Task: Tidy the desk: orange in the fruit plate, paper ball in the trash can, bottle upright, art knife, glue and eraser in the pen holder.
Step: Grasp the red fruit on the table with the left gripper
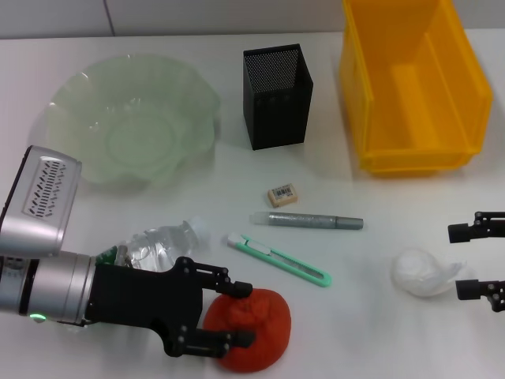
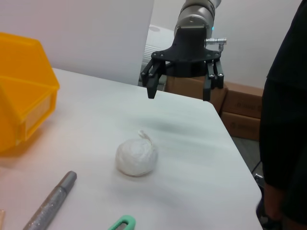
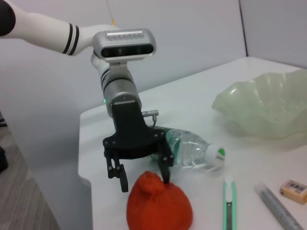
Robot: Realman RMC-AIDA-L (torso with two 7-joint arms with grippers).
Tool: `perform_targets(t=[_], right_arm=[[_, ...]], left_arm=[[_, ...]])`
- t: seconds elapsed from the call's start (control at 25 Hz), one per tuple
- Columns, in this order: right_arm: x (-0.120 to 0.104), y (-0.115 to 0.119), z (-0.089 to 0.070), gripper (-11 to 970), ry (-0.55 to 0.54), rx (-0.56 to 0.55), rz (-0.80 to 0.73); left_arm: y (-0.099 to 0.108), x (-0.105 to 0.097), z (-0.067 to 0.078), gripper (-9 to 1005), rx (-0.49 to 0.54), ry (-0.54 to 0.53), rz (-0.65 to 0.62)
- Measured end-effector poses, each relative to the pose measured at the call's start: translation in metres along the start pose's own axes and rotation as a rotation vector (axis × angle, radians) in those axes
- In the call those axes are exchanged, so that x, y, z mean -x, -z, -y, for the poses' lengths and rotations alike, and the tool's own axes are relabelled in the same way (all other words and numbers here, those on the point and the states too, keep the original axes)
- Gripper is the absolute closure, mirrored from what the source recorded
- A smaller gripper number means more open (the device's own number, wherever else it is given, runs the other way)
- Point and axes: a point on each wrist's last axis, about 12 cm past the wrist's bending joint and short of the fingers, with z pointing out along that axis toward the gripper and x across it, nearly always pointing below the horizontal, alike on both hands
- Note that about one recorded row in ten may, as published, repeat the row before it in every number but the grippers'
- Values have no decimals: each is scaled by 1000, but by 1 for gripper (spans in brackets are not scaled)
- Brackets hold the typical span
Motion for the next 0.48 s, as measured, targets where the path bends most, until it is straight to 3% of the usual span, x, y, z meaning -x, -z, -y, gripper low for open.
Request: perform_targets(t=[0.2, 0.48], right_arm=[[0, 1, 0, 134, 1, -6, 2], [0, 1, 0, 134, 1, -6, 1]], left_arm=[[0, 0, -2, 291, 6, -3, -7], [-2, -1, -1, 471, -7, -5, -24]])
